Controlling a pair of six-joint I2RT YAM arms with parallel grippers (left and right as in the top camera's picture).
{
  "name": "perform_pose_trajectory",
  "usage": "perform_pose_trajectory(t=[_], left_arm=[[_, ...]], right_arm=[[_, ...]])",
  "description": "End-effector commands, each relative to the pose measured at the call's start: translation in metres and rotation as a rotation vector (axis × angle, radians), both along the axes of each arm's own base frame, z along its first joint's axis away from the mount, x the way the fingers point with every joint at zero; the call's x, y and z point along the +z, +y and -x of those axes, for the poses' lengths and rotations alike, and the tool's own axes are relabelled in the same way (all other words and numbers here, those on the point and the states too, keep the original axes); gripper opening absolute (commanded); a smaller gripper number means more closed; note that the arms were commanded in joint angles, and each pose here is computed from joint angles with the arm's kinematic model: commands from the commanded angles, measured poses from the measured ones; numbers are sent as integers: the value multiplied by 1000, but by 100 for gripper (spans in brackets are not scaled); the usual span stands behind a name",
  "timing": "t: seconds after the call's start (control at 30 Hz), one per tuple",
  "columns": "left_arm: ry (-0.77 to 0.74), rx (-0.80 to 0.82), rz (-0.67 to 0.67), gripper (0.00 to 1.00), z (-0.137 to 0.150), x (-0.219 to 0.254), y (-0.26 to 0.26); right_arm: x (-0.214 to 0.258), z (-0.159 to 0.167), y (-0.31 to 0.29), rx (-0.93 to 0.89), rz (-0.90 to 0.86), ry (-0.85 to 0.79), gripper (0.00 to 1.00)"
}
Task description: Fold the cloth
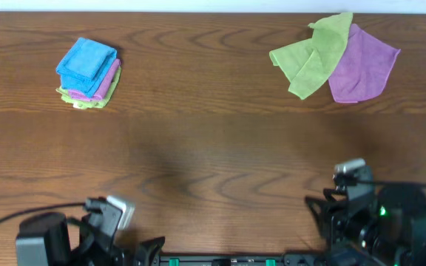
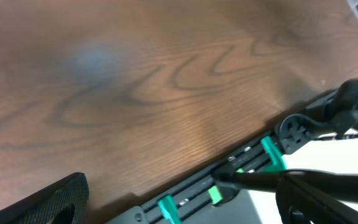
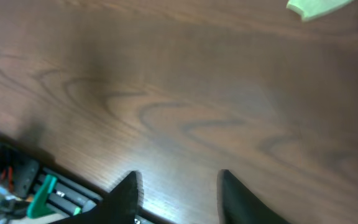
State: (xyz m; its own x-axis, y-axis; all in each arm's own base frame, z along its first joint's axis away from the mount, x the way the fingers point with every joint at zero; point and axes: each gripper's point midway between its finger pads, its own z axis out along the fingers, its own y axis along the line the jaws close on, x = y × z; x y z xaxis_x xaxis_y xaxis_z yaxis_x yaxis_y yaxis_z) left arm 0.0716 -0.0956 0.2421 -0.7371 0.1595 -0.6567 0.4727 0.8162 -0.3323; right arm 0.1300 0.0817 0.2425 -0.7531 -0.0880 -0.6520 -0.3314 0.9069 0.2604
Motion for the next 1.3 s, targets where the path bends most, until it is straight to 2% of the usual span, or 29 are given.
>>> perform_pose_trajectory(t=[0.0,0.07,0.27,0.33,0.77,0.87,1.0,1.13,1.27], left_arm=[[-87,36,-72,96,-3,1,12],[-107,89,-79,96,-9,4,18],[-55,270,13,96,-21,10,25],[-34,305,-10,96,-20,5,31],[-13,319,-35,95,-16,0,35],[-111,347,-99,96,-32,9,48],[-315,280,-126,96,-59,30,45],[-444,299,-164,95,-87,17,51],[-545,324,-130,95,-114,-10,51]], right_arm=[[-18,5,3,-12,-39,22,76],[-19,3,3,-32,-57,23,99],[-15,-2,5,-71,-98,25,99],[-15,-2,5,-71,-99,25,99],[-15,-2,5,-71,-99,25,99],[-15,-2,5,-71,-98,25,99],[-15,-2,5,-71,-99,25,99],[-15,-2,5,-71,-98,25,99],[-15,-2,5,-71,-98,25,99]])
